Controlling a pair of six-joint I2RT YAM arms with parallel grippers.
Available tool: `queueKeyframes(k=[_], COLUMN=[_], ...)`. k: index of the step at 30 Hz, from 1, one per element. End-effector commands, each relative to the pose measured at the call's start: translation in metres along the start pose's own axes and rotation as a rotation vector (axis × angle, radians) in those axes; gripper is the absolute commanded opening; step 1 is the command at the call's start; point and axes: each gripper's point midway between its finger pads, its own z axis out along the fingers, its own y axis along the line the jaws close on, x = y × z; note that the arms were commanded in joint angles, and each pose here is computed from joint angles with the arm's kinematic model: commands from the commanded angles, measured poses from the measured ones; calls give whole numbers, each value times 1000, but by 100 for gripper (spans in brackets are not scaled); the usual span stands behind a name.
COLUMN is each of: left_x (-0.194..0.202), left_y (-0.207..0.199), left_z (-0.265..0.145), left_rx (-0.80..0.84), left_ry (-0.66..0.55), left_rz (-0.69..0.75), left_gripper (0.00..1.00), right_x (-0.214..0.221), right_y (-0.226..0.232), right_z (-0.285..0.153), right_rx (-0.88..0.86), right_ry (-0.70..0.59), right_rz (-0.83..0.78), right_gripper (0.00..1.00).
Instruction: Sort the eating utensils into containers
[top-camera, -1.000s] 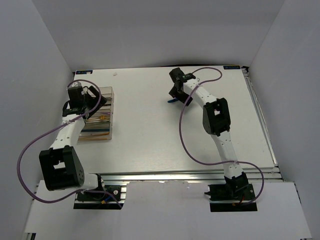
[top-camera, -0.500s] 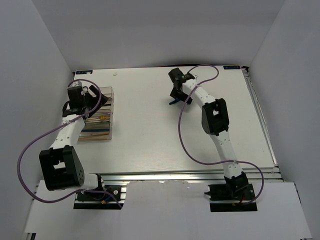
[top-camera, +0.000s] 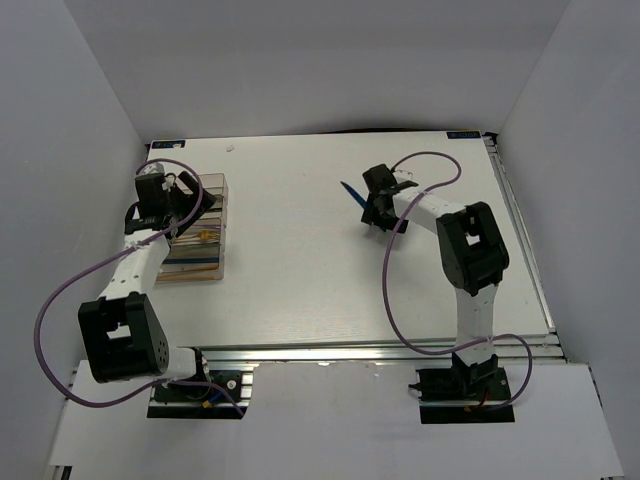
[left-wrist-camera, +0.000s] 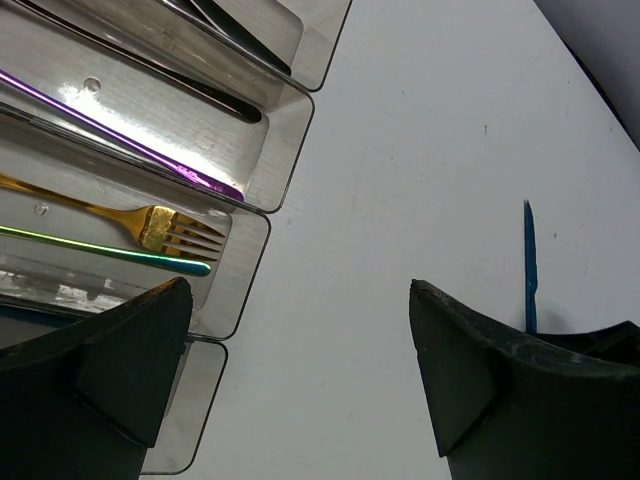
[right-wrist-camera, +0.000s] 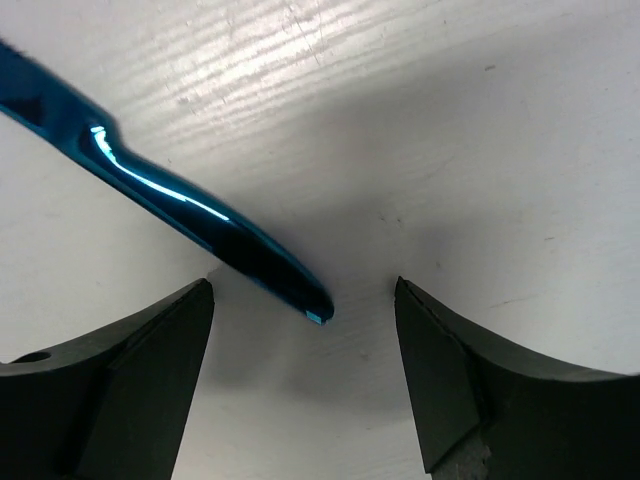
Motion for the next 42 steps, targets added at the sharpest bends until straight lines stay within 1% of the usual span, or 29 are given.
queueKeyframes(k=[1,5,6,10,12,14,15,17,19,20,22,23,25,28,31,32,33,35,36,37,41,42], left_x=[-18,-19,-16,-16,-15,-14,-13,-13,-14,-15,-15,-15,-15,-14,-15,-14,-15,-15,-14,-13,-9,-3], left_y=[-6,-4,-5,-6,-6,-5,-6,-5,-6,-6,-6,-6,-6,-8,-7,-6,-6,-9,-10,-10,-22,-29], left_z=[-14,-16,-16,-16,-15,-14,-13,-13,-13,-14,-14,-14,-14,-13,-14,-14,-14,-14,-14,-14,-13,-14], left_rx=[-5,-28,-33,-40,-40,-41,-39,-41,-41,-40,-42,-41,-39,-29,-34,-40,-40,-28,-20,-17,45,83], left_ry=[-64,-71,-61,-65,-63,-57,-54,-53,-54,-58,-57,-59,-56,-52,-52,-52,-56,-55,-52,-50,-30,-8], left_rz=[27,41,50,64,64,64,63,64,66,67,67,67,66,63,69,70,70,69,68,66,62,63], left_gripper=[98,98,98,98,98,98,98,98,98,98,98,98,98,98,98,98,98,98,98,98,98,98], right_x=[93,74,69,51,41,38,27,42,53,58,73,78,87,90,89,89,91,90,93,91,101,113], right_y=[-54,-44,-44,-35,-34,-27,-20,-25,-27,-29,-38,-43,-50,-48,-49,-49,-50,-53,-55,-58,-54,-55], right_z=[23,31,32,33,30,31,31,32,31,31,30,30,31,33,34,33,32,31,31,31,24,20], right_rx=[74,1,-3,-60,-66,-127,-144,-154,-165,-164,-154,-149,-134,-140,-113,-112,-107,-85,-75,-48,-67,-84], right_ry=[290,306,305,295,268,272,250,341,386,398,431,445,465,496,531,534,542,533,532,520,504,523], right_rz=[-242,-327,-382,-501,-533,-594,-599,-635,-653,-665,-678,-687,-698,-695,-706,-708,-713,-715,-719,-712,-707,-705], right_gripper=[77,71,71,73,75,76,76,74,72,68,65,61,57,48,36,28,24,11,8,0,0,0])
